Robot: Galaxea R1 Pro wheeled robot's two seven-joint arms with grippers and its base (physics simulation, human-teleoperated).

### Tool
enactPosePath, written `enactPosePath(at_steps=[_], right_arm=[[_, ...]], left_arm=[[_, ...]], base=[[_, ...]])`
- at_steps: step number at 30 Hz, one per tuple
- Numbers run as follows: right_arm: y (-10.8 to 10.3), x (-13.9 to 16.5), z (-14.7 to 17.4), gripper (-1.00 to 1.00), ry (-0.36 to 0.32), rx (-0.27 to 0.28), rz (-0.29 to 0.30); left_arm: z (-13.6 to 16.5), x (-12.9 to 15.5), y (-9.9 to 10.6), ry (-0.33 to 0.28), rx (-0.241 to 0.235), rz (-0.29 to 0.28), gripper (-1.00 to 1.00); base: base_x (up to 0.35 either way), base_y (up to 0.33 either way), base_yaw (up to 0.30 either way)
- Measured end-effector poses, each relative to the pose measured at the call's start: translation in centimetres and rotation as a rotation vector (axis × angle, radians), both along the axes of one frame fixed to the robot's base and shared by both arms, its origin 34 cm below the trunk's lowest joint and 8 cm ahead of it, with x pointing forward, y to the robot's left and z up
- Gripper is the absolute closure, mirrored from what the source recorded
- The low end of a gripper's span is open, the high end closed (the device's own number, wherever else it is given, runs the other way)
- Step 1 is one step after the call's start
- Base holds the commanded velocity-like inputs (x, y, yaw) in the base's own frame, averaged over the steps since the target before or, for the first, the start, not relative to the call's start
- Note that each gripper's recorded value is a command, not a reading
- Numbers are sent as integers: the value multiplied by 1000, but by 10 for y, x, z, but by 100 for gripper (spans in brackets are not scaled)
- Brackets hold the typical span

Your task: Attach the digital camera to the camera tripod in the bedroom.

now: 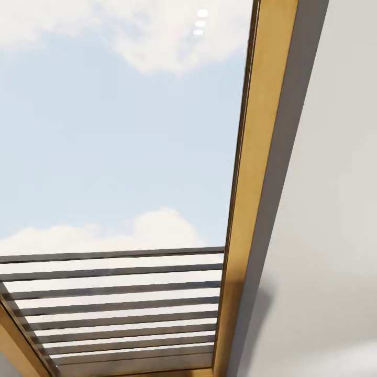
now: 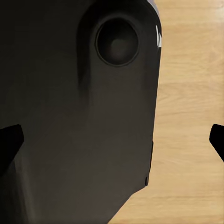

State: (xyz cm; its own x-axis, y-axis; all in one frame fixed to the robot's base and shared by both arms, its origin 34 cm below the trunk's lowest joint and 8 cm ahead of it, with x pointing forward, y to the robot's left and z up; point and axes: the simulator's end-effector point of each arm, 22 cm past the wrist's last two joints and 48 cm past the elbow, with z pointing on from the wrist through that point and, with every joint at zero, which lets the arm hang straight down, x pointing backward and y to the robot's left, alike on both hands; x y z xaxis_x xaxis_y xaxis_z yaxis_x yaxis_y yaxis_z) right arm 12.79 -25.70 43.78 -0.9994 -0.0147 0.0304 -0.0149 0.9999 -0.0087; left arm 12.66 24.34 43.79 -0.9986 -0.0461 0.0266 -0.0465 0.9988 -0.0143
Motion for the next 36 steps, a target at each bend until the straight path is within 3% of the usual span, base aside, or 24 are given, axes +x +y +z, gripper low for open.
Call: enactPosePath(at_steps=[15,36], right_arm=[[1,3,0,-100,-11,0,-2],[3,5,0,-100,-19,3,-2]], left_arm=[[0,1,0,-2,0,6,-100],[0,3,0,-7,0,10,-100]], base=[[0,0,-25],[0,0,-261]])
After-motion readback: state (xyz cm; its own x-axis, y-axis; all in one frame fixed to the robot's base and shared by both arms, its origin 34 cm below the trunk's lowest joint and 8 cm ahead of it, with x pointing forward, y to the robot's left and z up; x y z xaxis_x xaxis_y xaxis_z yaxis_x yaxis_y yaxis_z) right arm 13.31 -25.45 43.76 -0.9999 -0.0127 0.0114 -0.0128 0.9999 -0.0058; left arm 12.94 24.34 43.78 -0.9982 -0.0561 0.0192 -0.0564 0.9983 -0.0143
